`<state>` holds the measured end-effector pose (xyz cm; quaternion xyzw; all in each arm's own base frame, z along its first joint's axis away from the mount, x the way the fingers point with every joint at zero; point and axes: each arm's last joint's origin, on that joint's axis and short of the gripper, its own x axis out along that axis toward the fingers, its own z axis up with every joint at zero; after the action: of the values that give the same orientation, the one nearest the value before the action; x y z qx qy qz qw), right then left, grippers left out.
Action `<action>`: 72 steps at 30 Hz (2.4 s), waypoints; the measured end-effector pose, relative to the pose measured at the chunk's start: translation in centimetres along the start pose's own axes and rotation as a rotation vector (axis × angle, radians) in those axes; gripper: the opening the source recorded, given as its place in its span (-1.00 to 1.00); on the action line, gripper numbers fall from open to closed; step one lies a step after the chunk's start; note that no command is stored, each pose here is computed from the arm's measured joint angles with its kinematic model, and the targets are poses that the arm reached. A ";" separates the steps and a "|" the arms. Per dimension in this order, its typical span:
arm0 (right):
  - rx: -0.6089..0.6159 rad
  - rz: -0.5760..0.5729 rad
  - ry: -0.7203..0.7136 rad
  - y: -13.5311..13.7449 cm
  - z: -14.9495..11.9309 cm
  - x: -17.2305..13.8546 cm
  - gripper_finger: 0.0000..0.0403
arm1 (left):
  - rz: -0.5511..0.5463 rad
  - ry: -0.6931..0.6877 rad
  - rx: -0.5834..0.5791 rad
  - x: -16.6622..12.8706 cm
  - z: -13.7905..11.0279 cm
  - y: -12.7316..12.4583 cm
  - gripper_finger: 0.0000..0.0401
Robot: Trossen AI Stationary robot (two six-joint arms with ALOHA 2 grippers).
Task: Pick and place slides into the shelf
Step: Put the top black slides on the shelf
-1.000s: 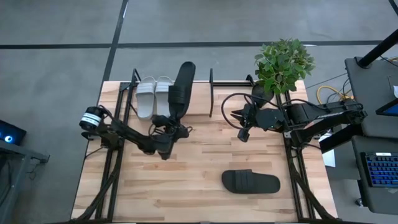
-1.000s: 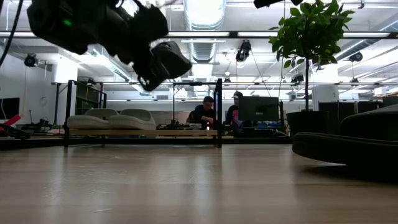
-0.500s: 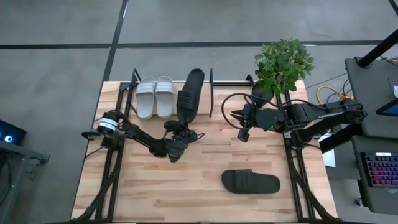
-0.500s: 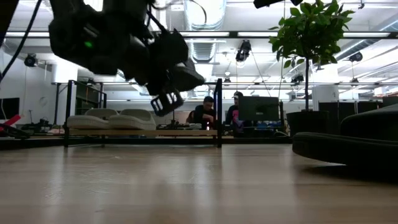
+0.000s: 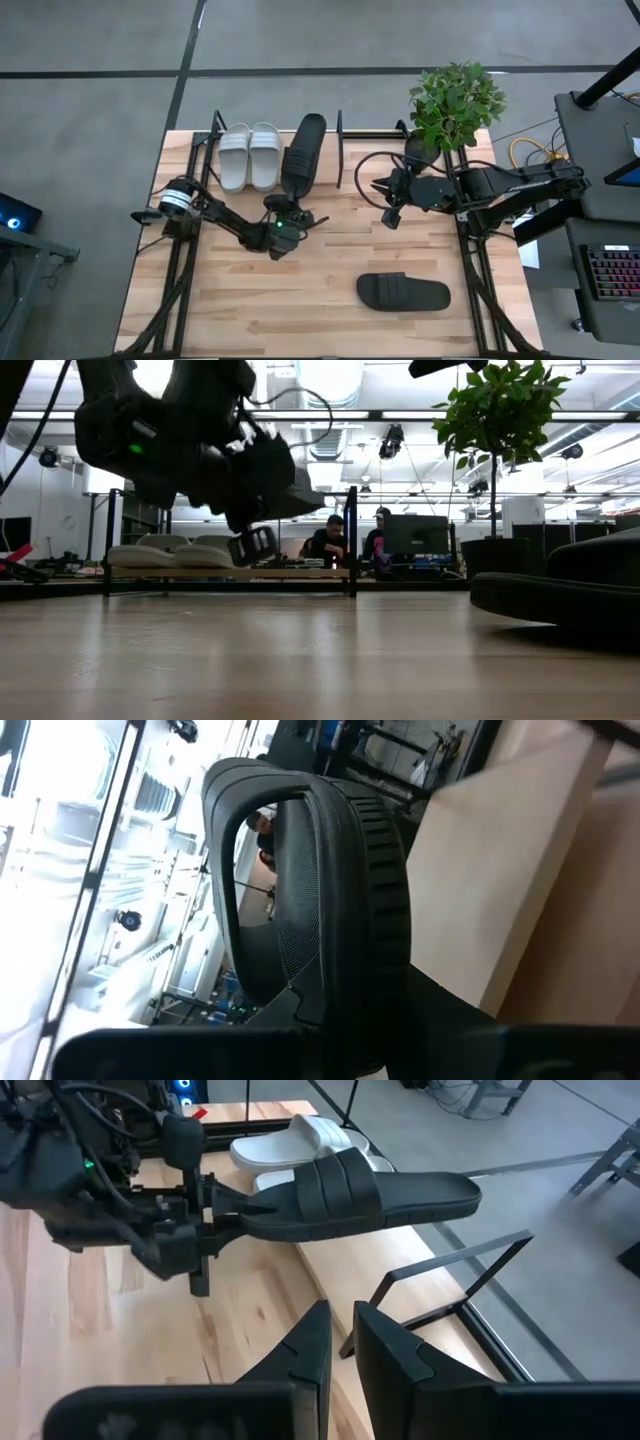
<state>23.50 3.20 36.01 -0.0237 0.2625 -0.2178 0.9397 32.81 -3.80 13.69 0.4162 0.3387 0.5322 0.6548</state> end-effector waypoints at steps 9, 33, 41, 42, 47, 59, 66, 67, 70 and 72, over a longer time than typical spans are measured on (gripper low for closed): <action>0.000 -0.001 0.006 0.1 -0.2 0.1 -0.81 | 0.005 0.011 0.064 0.4 -1.1 -0.4 -0.87; -0.115 0.028 -0.208 1.2 -1.9 3.4 -0.79 | 0.010 0.021 0.057 0.7 -1.0 -0.4 -0.87; -0.115 0.196 -0.334 -2.6 0.2 5.4 -0.52 | 0.010 0.020 0.047 0.6 -0.7 -0.2 -0.87; -0.102 0.242 -0.343 -3.5 0.6 5.8 -0.48 | 0.010 0.020 0.047 0.6 -0.6 -0.2 -0.87; -0.070 0.392 -0.281 -7.3 1.5 8.6 -0.34 | 0.010 0.020 0.047 0.6 -0.6 -0.2 -0.87; -0.171 0.394 -0.064 -9.1 4.7 15.5 -0.30 | 0.010 0.021 0.044 0.6 -0.6 -0.2 -0.87; -0.213 0.448 0.045 -9.2 6.4 17.9 -0.28 | 0.010 0.020 0.044 0.6 -0.6 -0.2 -0.87; -0.212 0.468 0.050 -9.3 6.7 18.1 -0.28 | 0.010 0.020 0.044 0.6 -0.6 -0.2 -0.87; -0.202 0.485 0.080 -9.6 7.1 19.0 -0.29 | 0.010 0.020 0.044 0.6 -0.6 -0.2 -0.87; -0.207 0.482 0.088 -10.0 7.4 19.4 -0.28 | 0.010 0.020 0.041 0.6 -0.5 -0.1 -0.87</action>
<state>38.20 -14.55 34.58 -0.0472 0.3222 0.0394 0.9447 32.56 -3.09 13.38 0.4258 0.3542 0.5325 0.6401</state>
